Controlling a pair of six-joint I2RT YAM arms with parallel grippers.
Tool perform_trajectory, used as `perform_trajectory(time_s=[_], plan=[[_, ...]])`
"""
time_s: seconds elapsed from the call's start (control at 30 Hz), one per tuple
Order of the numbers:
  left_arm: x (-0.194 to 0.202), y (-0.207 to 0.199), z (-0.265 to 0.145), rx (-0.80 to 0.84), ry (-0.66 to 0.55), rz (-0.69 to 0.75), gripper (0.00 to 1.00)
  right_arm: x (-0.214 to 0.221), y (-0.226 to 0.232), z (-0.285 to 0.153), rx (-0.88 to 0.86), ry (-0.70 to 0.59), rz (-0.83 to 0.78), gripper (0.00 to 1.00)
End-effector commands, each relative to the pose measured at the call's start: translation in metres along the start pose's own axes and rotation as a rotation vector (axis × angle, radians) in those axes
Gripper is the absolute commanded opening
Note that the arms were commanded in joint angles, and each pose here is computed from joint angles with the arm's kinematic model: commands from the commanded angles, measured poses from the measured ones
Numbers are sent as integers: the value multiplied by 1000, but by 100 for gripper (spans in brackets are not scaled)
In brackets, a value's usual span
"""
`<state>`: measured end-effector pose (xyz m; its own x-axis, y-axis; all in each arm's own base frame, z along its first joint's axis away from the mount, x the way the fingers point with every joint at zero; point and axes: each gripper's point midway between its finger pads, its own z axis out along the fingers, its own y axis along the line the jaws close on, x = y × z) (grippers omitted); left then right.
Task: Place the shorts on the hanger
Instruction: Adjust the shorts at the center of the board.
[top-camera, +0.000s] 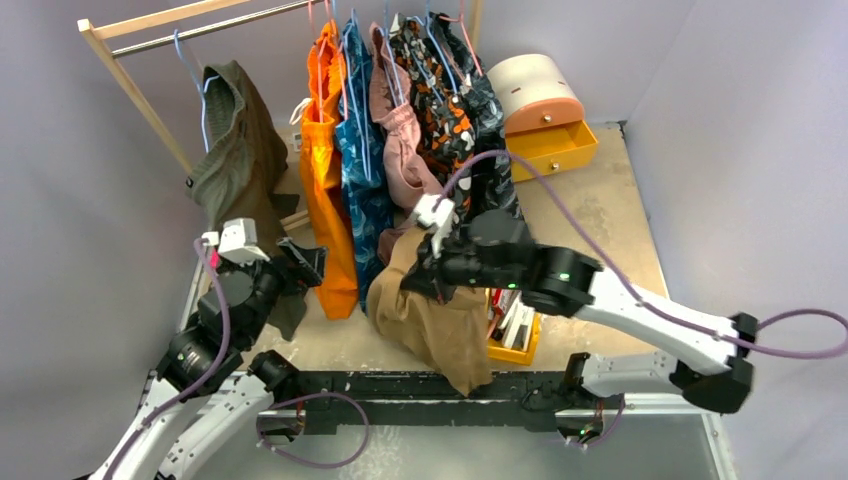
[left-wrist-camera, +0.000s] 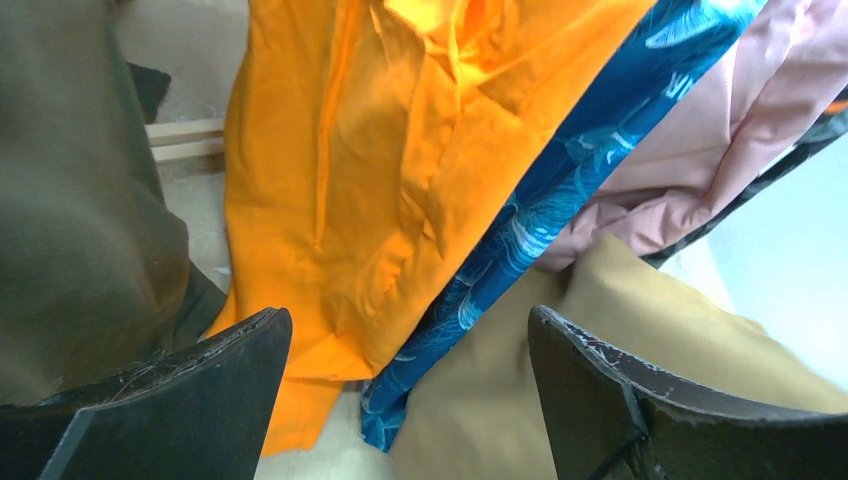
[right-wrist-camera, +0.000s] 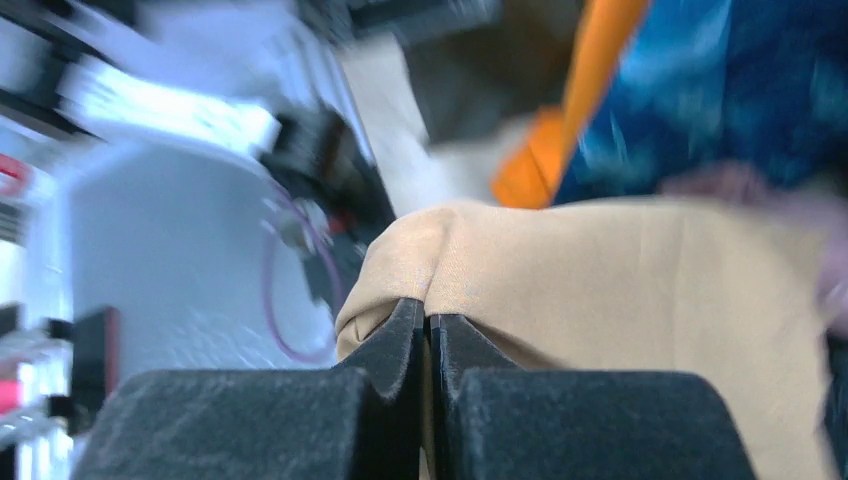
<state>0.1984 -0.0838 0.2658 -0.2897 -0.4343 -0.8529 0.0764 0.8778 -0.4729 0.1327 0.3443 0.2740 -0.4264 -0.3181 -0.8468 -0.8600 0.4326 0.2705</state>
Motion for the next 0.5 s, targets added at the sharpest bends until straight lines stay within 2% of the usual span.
perform_trajectory(time_s=[0.0, 0.07, 0.17, 0.33, 0.37, 0.43, 0.47], plan=[[-30, 11, -15, -37, -147, -85, 87, -127, 63, -96, -225, -462, -81, 0], [-35, 17, -22, -43, -187, -114, 87, -132, 45, -106, -122, -519, -26, 0], [-42, 22, -30, -49, -231, -147, 87, -112, -24, -107, 225, -551, 127, 0], [-40, 23, -28, -59, -220, -145, 87, -29, -111, -103, 681, -379, 351, 0], [-39, 23, -26, -63, -213, -140, 87, -13, -121, -104, 735, -351, 398, 8], [-37, 22, -23, -70, -198, -129, 87, 11, -131, -106, 781, -296, 422, 48], [-35, 21, -21, -73, -189, -124, 87, 22, -134, -108, 799, -271, 431, 61]])
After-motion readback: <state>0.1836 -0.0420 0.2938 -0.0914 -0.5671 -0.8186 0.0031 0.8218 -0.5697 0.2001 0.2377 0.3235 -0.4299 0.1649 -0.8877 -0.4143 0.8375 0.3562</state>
